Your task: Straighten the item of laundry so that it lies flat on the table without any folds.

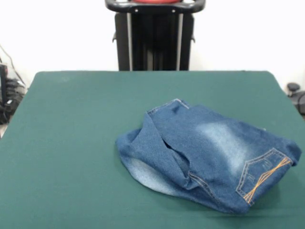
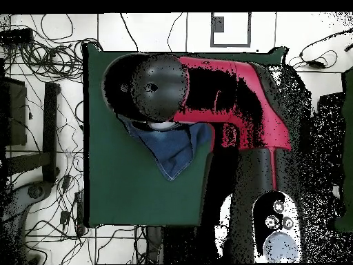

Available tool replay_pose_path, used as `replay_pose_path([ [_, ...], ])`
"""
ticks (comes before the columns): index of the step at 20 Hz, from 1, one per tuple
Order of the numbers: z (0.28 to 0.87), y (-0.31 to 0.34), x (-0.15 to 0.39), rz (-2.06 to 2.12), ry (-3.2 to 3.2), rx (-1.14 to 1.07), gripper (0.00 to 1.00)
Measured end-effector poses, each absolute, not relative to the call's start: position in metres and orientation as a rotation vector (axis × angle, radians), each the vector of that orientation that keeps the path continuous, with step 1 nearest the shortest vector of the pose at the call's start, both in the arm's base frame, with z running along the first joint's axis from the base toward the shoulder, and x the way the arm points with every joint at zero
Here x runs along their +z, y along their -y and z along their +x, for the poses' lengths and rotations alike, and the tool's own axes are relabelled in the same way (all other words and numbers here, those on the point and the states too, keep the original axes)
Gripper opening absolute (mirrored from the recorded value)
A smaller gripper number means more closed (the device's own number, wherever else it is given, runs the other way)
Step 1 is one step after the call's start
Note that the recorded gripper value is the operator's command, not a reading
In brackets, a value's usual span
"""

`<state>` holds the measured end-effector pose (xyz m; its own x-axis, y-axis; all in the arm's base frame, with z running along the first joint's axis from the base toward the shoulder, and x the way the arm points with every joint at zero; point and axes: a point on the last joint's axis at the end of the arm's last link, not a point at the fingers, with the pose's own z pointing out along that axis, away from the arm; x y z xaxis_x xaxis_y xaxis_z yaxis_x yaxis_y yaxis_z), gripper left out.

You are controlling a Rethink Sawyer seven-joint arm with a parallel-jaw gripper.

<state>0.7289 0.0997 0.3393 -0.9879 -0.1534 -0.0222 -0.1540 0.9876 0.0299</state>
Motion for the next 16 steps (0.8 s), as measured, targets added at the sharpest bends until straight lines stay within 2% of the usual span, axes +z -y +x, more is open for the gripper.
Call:
replay_pose_path([
  [16, 0.722, -0.103, 0.307, -0.236, -3.044, 0.026, 1.0],
])
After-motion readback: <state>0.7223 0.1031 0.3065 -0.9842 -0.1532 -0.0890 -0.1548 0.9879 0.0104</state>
